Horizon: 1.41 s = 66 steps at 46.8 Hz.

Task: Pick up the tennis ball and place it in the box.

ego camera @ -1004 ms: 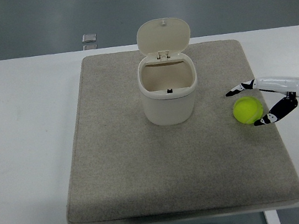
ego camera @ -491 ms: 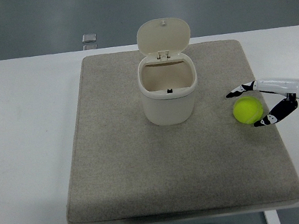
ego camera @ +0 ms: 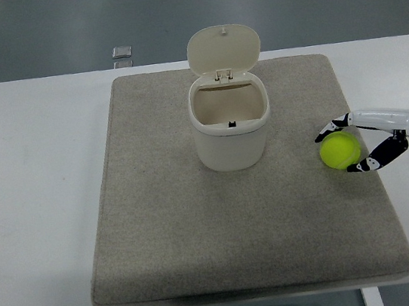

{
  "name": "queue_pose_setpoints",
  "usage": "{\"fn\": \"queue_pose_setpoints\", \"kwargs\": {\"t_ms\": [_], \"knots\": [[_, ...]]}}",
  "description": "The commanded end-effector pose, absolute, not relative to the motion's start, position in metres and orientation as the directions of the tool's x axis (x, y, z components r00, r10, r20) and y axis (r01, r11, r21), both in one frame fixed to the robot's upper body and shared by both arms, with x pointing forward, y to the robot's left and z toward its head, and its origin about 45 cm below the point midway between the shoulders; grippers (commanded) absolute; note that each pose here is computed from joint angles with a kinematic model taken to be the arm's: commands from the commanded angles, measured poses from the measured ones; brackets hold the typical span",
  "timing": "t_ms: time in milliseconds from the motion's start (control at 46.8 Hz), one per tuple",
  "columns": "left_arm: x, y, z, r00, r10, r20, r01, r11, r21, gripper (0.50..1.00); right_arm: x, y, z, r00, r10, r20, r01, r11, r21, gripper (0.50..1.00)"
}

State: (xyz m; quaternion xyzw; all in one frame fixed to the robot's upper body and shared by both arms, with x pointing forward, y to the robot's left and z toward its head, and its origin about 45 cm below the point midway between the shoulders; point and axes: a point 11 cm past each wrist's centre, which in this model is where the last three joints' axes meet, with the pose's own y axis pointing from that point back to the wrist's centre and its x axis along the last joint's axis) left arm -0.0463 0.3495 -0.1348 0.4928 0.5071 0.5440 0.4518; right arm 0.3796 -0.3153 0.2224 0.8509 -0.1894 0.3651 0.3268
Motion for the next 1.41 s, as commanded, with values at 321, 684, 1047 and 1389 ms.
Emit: {"fn": "queue_pose_setpoints", "kwargs": {"t_ms": [321, 684, 1047, 1389], "knots": [[-0.046, 0.349, -0.135, -0.106, 0.991, 0.078, 0.008, -0.077, 0.997, 0.992, 0.383, -0.317, 0.229, 0.651, -0.104, 0.752, -0.576, -0.713, 0.401, 0.500], [-0.046, 0.349, -0.135, -0.106, 0.991, 0.078, 0.008, -0.077, 0.997, 0.992, 0.389, -0.309, 0.247, 0.626, -0.126, 0.770, -0.581, -0.733, 0.353, 0.500], [-0.046, 0.349, -0.135, -0.106, 0.991, 0.078, 0.008, -0.077, 0.997, 0.992, 0.386, -0.282, 0.283, 0.617, -0.127, 0.776, -0.525, -0.801, 0.287, 0.500], [-0.046, 0.349, -0.135, -0.106, 0.991, 0.078, 0.008, -0.077, 0.997, 0.992, 0.390, -0.254, 0.322, 0.662, -0.198, 0.723, -0.459, -0.870, 0.181, 0.500]]}}
